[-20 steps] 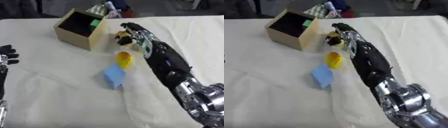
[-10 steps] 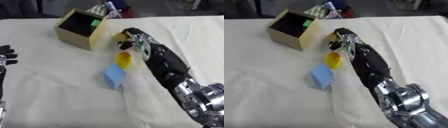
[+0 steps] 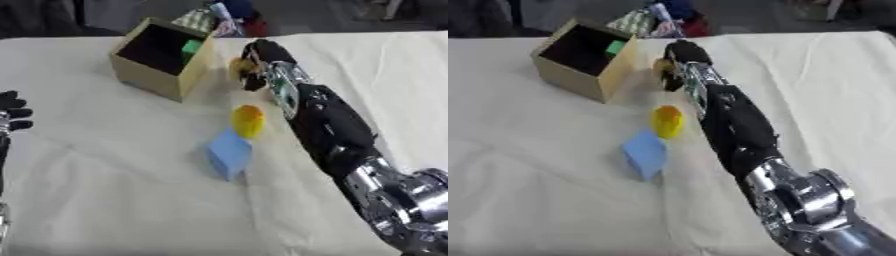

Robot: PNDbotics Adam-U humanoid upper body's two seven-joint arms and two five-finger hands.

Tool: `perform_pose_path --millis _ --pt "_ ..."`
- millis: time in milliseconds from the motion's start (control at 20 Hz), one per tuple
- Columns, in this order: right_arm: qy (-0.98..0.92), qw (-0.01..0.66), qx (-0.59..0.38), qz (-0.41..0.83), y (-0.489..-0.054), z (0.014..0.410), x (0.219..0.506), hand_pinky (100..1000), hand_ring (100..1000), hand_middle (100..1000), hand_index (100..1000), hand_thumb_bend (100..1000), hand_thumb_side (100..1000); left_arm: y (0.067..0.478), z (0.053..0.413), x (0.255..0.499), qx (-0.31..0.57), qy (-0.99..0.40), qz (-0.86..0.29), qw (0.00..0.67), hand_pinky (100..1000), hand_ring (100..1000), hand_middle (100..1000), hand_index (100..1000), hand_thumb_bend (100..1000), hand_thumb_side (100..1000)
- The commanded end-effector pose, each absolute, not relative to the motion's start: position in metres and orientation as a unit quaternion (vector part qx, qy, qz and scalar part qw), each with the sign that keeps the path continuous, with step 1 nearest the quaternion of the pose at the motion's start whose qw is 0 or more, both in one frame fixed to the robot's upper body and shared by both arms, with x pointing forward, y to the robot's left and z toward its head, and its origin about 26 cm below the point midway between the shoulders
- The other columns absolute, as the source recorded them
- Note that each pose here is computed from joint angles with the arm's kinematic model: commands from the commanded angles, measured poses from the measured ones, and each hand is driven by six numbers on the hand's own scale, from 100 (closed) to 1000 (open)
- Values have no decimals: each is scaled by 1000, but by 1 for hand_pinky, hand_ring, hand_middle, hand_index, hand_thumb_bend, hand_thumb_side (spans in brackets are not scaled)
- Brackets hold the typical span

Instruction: Pick up objects on the table and place them in the box.

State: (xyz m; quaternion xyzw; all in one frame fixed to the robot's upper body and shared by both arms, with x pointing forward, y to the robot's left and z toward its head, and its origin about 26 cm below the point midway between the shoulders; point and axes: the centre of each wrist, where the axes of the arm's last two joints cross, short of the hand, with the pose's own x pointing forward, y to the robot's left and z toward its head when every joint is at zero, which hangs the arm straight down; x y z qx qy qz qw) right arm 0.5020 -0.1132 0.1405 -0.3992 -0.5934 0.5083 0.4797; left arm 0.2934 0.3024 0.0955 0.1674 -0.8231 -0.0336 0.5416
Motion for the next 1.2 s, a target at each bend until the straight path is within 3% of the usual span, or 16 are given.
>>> perform_pose_path --millis 50,100,150,200,450,650,850,950,1000,1050,1100,1200 --pt "-646 432 -406 480 -105 180 505 687 655 334 440 100 100 306 107 294 179 -832 -32 524 653 663 629 753 100 739" --pt "-656 424 -404 476 -103 187 505 688 656 335 440 100 100 305 107 294 178 -833 -32 523 653 663 629 753 100 739" --pt "-665 418 -402 471 -100 194 505 688 657 339 442 100 383 304 108 294 177 -834 -32 522 653 663 629 753 100 740" --pt "-675 412 -399 464 -97 201 505 688 657 337 442 100 100 302 108 295 173 -835 -33 521 653 663 628 753 100 740" --pt "-705 393 -386 445 -80 222 502 693 665 346 452 100 100 298 111 297 161 -840 -39 517 653 663 628 754 100 740" --pt "-706 399 -367 456 -60 214 496 700 677 368 478 100 100 292 115 300 150 -846 -42 510 653 662 628 753 100 740" --pt "-691 411 -350 481 -39 192 488 722 723 483 608 100 121 287 118 302 138 -850 -45 507 653 662 628 754 100 741" --pt "-685 409 -340 498 -29 183 483 742 766 596 721 100 125 286 118 302 136 -850 -46 506 653 662 627 753 100 741" --pt "-680 405 -335 511 -24 181 481 762 805 707 826 100 123 286 118 303 135 -851 -46 506 653 662 627 753 100 741" --pt "-675 398 -332 524 -20 179 479 767 813 730 846 100 121 286 118 303 134 -851 -46 506 653 662 627 754 100 741" --pt "-671 390 -331 537 -17 179 477 803 866 841 961 100 172 285 118 303 133 -851 -47 506 653 662 627 754 100 742" --pt "-657 365 -339 565 -11 182 474 833 905 922 1000 100 304 285 118 303 132 -851 -47 506 653 662 627 754 100 741"
